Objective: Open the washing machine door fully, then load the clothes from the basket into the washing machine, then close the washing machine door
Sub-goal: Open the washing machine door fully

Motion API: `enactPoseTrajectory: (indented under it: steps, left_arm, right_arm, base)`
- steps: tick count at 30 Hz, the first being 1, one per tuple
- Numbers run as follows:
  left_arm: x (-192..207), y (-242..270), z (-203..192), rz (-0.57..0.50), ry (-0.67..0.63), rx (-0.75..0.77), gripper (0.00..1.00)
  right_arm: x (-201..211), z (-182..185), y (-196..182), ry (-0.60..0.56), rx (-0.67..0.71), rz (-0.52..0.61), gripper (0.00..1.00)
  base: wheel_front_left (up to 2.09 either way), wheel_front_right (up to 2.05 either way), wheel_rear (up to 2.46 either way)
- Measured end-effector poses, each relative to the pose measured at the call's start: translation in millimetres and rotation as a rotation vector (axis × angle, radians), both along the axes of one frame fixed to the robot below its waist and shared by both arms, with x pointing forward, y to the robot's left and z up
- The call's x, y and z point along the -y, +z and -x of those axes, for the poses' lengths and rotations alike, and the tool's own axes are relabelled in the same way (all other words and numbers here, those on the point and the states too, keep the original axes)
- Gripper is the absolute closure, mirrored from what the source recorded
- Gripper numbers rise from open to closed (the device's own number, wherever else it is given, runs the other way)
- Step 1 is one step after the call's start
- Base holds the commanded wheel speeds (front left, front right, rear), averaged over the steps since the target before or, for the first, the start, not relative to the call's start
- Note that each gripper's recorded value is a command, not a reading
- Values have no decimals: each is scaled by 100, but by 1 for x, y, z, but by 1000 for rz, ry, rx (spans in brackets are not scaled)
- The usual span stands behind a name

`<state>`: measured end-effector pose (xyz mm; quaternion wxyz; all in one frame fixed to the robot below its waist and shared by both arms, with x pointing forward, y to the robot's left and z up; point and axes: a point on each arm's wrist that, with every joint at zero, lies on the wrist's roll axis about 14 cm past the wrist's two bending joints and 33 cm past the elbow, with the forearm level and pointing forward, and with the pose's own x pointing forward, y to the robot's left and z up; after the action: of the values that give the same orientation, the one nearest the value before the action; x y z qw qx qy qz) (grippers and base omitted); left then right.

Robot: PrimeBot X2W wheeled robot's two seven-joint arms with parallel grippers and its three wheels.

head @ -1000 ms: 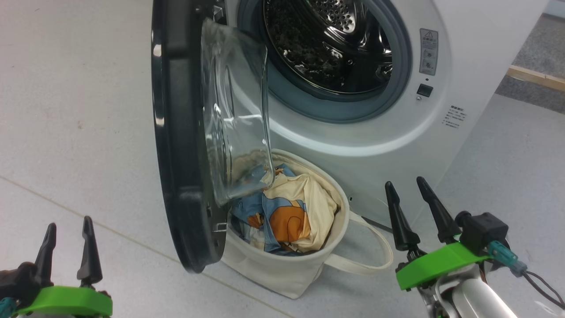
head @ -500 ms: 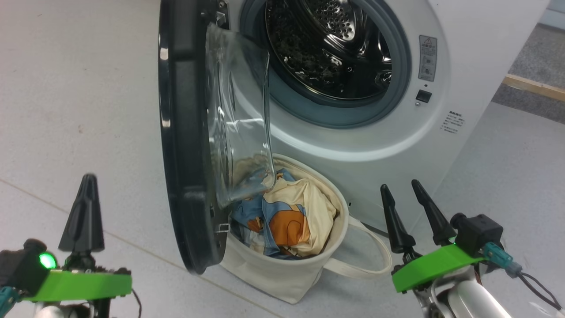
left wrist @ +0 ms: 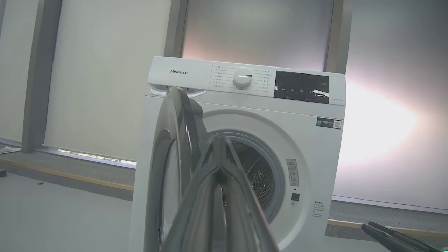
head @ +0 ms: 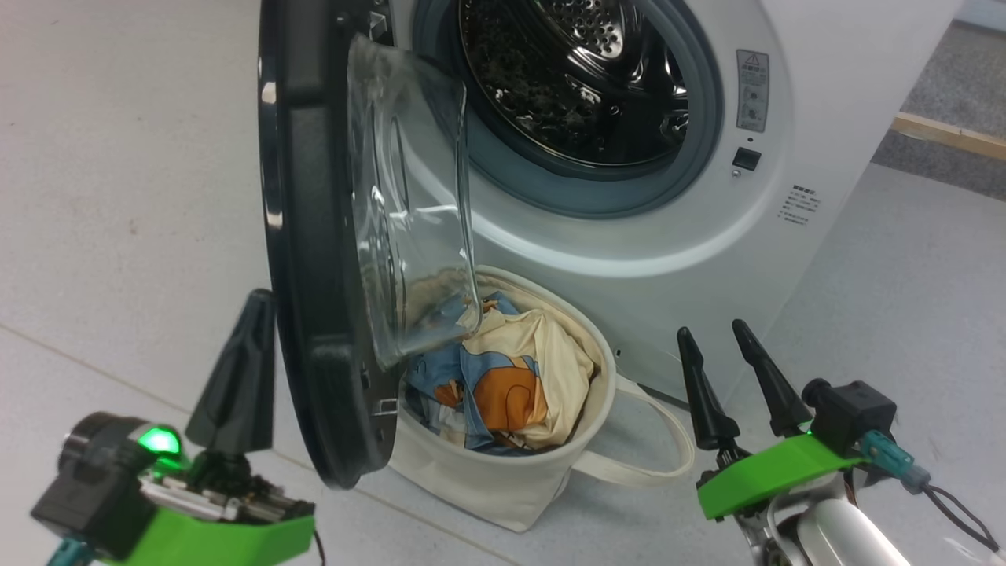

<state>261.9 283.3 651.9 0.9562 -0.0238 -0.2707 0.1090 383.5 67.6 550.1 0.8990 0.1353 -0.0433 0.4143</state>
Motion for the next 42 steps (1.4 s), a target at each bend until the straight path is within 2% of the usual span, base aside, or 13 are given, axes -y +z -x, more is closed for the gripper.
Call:
enactPoseTrajectory:
  steps: [9, 21, 27, 34, 42]
  left_arm:
    - [36, -12, -16, -13, -119, -45, 100]
    - [52, -73, -34, 25, -173, -243, 100]
    - [37, -99, -33, 59, -110, -327, 100]
    - [19, -104, -26, 81, -47, -342, 100]
    - [-22, -111, -10, 111, 77, -364, 100]
  right_arm:
    - [4, -3, -4, -12, -12, -1, 0]
    - [8, -4, -5, -23, -16, -1, 0]
    - [8, -5, -7, -24, -25, -1, 0]
    - [3, -4, -8, -9, -26, -1, 0]
    - [-6, -2, -11, 18, -36, -1, 0]
  base:
    - [0, 0, 0]
    - [0, 0, 0]
    - [0, 0, 0]
    - [0, 0, 0]
    - [0, 0, 0]
